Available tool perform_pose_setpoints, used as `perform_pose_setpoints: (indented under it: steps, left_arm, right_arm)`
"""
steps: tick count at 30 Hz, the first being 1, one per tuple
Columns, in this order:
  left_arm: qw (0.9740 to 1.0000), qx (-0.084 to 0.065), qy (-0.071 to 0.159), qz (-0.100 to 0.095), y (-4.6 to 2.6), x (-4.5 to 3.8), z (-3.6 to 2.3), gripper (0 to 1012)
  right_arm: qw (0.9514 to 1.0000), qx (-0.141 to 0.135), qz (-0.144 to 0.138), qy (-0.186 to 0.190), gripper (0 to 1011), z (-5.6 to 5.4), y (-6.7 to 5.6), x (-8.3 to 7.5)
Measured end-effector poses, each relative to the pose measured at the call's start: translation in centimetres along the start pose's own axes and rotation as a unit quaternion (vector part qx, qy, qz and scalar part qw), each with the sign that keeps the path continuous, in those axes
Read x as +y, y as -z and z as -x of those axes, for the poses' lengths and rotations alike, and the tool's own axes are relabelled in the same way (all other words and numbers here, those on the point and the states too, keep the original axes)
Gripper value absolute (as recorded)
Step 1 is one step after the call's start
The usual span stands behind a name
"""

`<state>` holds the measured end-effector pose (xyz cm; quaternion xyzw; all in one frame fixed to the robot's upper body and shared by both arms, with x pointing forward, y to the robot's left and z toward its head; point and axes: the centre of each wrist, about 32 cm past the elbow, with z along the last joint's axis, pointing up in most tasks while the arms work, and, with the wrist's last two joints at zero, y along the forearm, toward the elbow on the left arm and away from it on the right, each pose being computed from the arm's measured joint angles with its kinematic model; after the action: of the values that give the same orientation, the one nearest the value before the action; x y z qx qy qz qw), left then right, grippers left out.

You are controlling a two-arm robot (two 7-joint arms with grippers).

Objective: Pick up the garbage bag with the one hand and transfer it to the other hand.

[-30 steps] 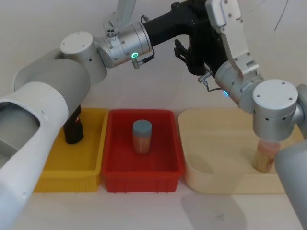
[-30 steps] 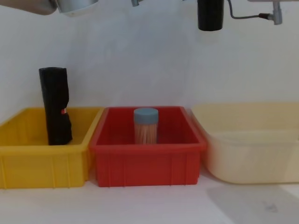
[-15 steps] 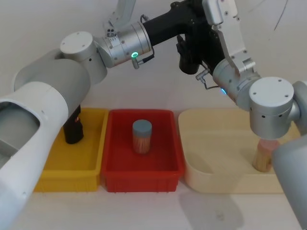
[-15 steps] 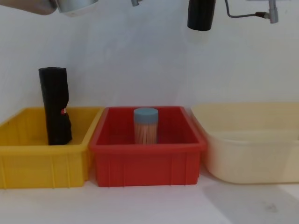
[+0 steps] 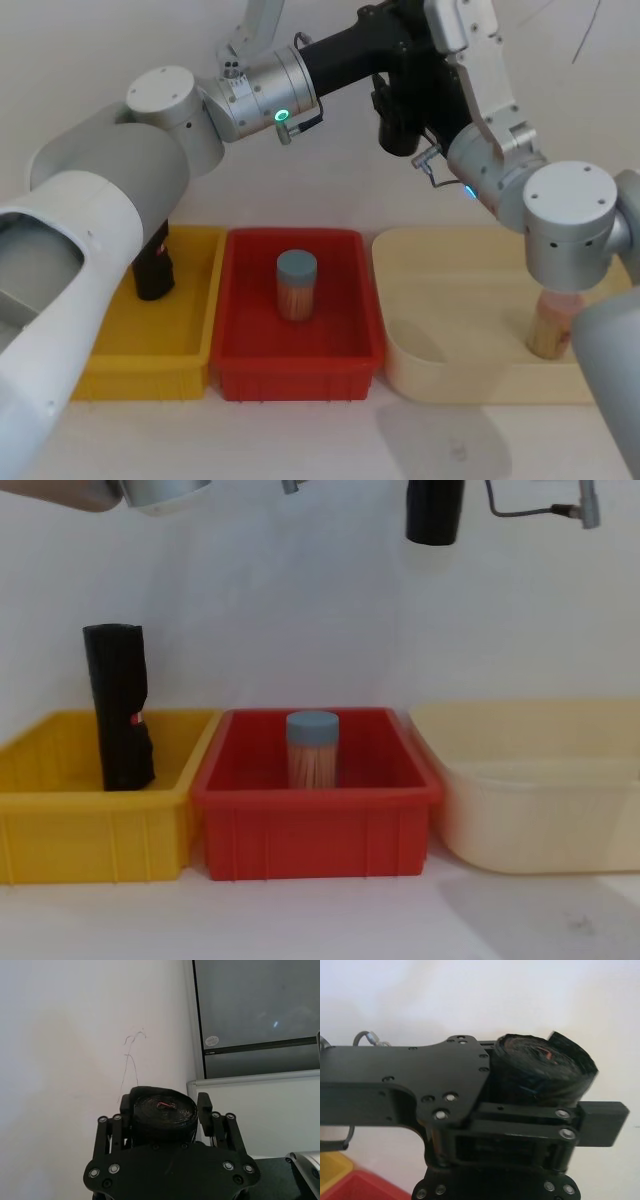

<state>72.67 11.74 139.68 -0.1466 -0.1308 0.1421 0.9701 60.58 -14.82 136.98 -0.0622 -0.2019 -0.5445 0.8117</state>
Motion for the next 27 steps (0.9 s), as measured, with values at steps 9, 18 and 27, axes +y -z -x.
perform_pose_setpoints:
  steps: [9, 18, 27]
  left_arm:
    - [1.0, 0.0, 0.0, 0.0, 0.0, 0.01, 0.0, 979]
    - [1.0, 0.0, 0.0, 0.0, 0.01, 0.03, -0.01, 1002]
    - [1.0, 0.0, -0.001, 0.0, 0.0, 0.04, -0.02, 1002]
  right_arm:
    - [0.9992, -0.013, 0.026, 0.027, 522, -1.2, 0.4, -1.6]
    - [0.9953, -0.026, 0.065, 0.067, 522, -2.8, 1.2, -3.9]
    - [0.9859, -0.036, 0.12, 0.112, 660, -4.7, 2.4, -7.1]
